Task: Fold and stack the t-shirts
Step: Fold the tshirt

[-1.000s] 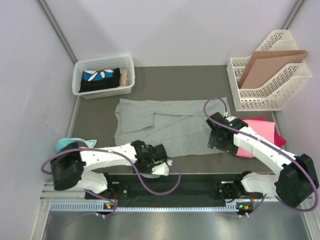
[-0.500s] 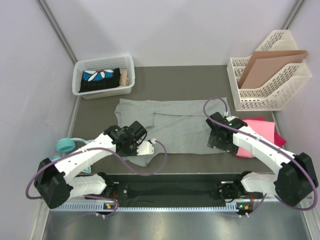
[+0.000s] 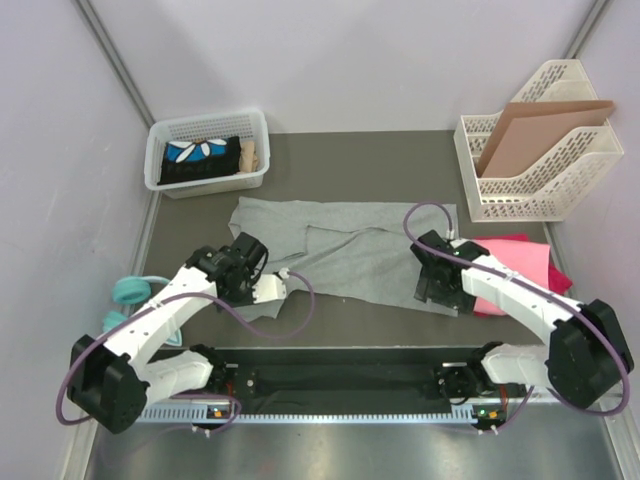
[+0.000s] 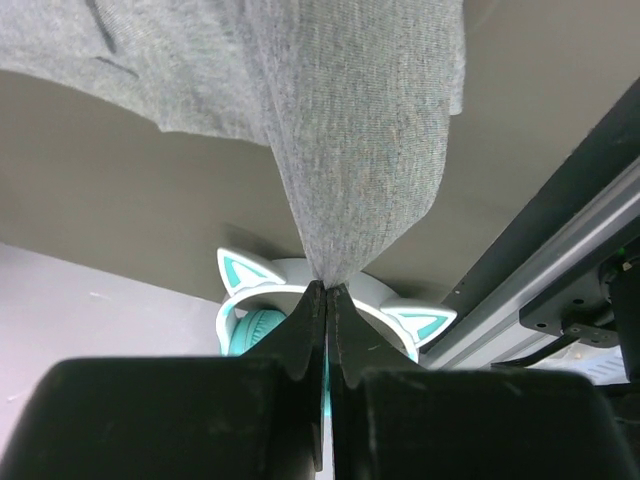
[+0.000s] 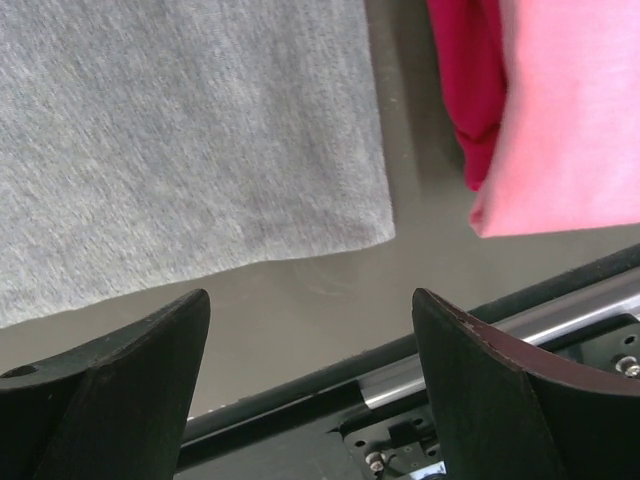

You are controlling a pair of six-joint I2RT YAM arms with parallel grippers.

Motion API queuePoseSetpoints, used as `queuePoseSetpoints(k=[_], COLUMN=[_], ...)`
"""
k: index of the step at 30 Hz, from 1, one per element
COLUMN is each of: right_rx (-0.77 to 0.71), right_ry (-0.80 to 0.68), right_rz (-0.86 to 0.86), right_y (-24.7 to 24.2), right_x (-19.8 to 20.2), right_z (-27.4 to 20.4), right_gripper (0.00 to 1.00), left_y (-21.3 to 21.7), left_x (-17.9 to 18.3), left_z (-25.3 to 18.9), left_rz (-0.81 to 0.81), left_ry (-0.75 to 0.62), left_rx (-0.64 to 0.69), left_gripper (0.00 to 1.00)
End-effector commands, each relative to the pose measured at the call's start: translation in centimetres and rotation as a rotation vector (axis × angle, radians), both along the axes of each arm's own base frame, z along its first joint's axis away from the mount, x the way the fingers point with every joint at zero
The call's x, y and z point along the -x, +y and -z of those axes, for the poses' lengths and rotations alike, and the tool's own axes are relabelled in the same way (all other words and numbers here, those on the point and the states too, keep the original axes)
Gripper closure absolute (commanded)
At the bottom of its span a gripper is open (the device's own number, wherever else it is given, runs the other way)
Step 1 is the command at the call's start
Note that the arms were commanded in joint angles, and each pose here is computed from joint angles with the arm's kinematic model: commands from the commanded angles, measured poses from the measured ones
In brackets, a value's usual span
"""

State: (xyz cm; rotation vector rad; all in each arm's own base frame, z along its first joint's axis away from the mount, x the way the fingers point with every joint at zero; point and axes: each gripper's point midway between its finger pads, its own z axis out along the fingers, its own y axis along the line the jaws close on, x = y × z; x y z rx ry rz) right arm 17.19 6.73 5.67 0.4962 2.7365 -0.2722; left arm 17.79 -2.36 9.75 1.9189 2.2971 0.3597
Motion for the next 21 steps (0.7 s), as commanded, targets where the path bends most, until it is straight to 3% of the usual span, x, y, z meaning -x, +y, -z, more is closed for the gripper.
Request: queuePoseSetpoints(k=[1,5,15,21], right_rx=[-0.014,0.011,0.076,0.059], right_ry=[0.010,0.041,0.017,0.043], right_rz=[-0.013,-0.021,0.024,0.074], right_y=[0.9,0.7,-0.5,-1.0], right_x=[-0.8,-0.6,-1.6,-1.6], right_z=[1.4,2.5,1.7,3.1], right_gripper=[0.18,0.20,0.36,0.34], left_y=[-0.5,-0.7,-0.5,-0.4], left_x=[0.4,0.1,0.5,0.5], left_z=[-0.4,-0.5,-0.4,-0.5], left_rz=[0.007,0.003,0.011,0.012], left_ry=[0.054,0.054,0.048,0.038], left_rx=[0.013,0.020,0.019,0.023], left_gripper=[1.00,1.00,1.00,1.00])
